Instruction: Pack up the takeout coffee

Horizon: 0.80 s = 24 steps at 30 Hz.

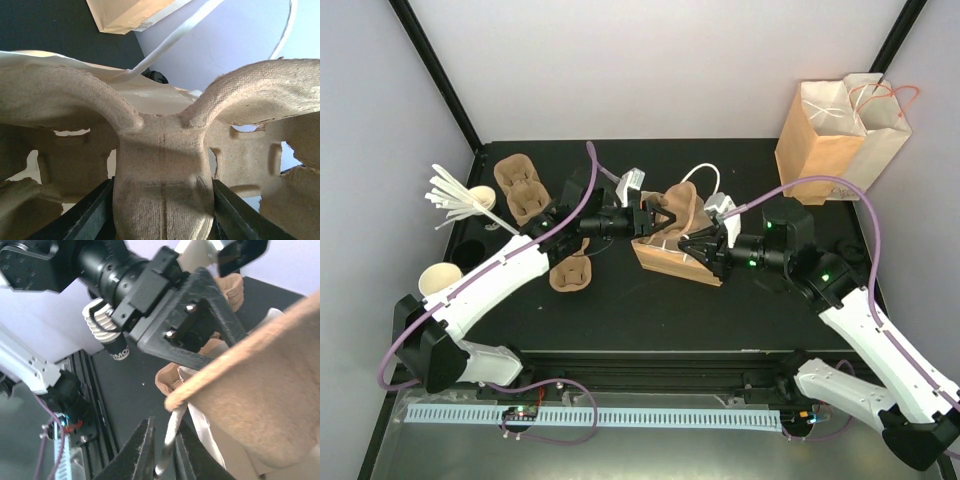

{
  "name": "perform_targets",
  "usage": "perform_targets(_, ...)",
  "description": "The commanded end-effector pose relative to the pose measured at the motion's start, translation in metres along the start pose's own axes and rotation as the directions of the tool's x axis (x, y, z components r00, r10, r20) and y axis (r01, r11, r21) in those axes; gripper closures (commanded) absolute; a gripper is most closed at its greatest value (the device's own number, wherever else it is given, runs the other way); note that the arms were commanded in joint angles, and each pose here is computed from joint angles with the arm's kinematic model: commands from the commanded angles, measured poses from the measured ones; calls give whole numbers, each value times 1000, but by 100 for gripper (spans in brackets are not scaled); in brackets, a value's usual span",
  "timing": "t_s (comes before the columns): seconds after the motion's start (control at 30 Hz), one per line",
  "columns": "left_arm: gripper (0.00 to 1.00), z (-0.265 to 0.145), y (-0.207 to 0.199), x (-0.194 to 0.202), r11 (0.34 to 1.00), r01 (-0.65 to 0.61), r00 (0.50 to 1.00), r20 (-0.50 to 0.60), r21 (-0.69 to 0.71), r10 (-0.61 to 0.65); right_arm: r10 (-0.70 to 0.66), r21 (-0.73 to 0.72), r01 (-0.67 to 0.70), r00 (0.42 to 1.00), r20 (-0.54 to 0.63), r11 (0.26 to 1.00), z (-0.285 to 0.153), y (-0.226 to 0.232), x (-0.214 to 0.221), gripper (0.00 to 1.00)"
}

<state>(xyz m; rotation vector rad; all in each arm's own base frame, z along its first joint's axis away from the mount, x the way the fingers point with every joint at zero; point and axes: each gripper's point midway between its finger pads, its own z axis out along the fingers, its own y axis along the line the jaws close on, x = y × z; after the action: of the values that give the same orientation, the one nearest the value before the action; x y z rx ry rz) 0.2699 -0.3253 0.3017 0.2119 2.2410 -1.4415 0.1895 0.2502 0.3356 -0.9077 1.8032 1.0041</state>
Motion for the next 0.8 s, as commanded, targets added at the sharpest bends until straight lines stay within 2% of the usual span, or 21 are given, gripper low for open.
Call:
perform_targets(0.0,51,-3,-9,-15,1000,-24,999,32,0,24,-60,-105,61,998,14,993,-8,23,2,92)
perform_targets(0.07,50,-1,-6,-17,1000,-21,999,30,-17,21,-73,-158,74,997,9,985,-11,33,12,98)
perform_targets(0.17,50,3,-1,-18,998,-27,999,18,-53,28,-76,-229,72,997,-5,971,-12,44,18,99)
perform_targets(0.3,50,8,6,-18,994,-39,999,4,-98,40,-74,-238,74,997,9,968,-10,46,11,98)
perform_targets(0.43,51,11,19,-15,981,-59,998,0,-187,60,-76,-217,81,997,30,973,-8,42,-2,91)
perform_targets(0.6,51,13,22,-8,953,-147,989,-29,-263,145,-54,-132,63,996,67,989,-8,30,-17,83)
perform_targets(0.63,51,14,22,-5,949,-167,986,-37,-268,163,-50,-101,58,996,80,993,-9,26,-21,77)
perform_targets(0.67,51,15,22,-3,943,-189,982,-47,-273,183,-43,-75,50,994,96,996,-13,24,-24,63)
perform_targets(0.77,51,16,26,2,919,-231,973,-75,-320,219,-21,11,20,991,131,1000,-23,15,-31,43)
